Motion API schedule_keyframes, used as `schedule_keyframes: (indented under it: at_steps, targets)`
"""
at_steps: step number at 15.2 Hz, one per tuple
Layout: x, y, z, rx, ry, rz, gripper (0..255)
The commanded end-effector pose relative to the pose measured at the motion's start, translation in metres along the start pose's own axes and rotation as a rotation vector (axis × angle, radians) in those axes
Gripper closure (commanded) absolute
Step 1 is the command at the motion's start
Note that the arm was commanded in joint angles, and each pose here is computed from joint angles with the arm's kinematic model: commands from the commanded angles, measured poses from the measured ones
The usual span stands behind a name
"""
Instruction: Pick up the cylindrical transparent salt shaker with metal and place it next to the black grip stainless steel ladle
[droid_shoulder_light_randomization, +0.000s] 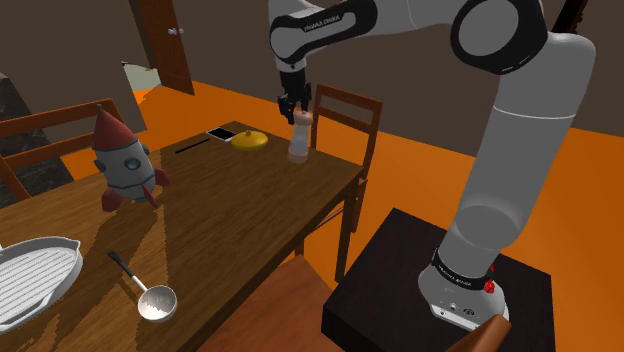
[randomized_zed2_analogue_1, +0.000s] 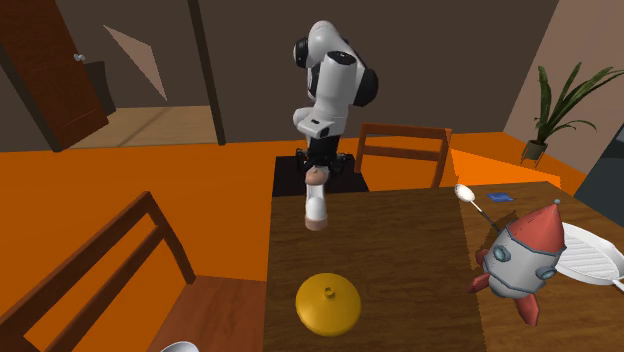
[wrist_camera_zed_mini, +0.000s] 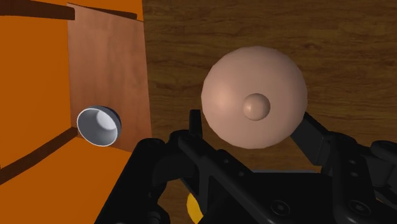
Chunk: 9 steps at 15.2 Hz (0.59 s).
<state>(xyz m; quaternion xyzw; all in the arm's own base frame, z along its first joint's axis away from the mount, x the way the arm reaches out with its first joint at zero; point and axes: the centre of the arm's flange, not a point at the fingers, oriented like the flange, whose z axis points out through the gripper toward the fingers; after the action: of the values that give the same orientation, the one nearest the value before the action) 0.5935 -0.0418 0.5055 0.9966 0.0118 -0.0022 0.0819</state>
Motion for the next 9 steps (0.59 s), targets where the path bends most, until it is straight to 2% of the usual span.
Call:
schedule_keyframes:
  at_steps: [1, 9]
  targets:
    - [0.0, 0.0, -0.01, 0.0, 0.0, 0.0, 255]
    - [0.0, 0.007, -0.052, 0.0, 0.0, 0.0, 255]
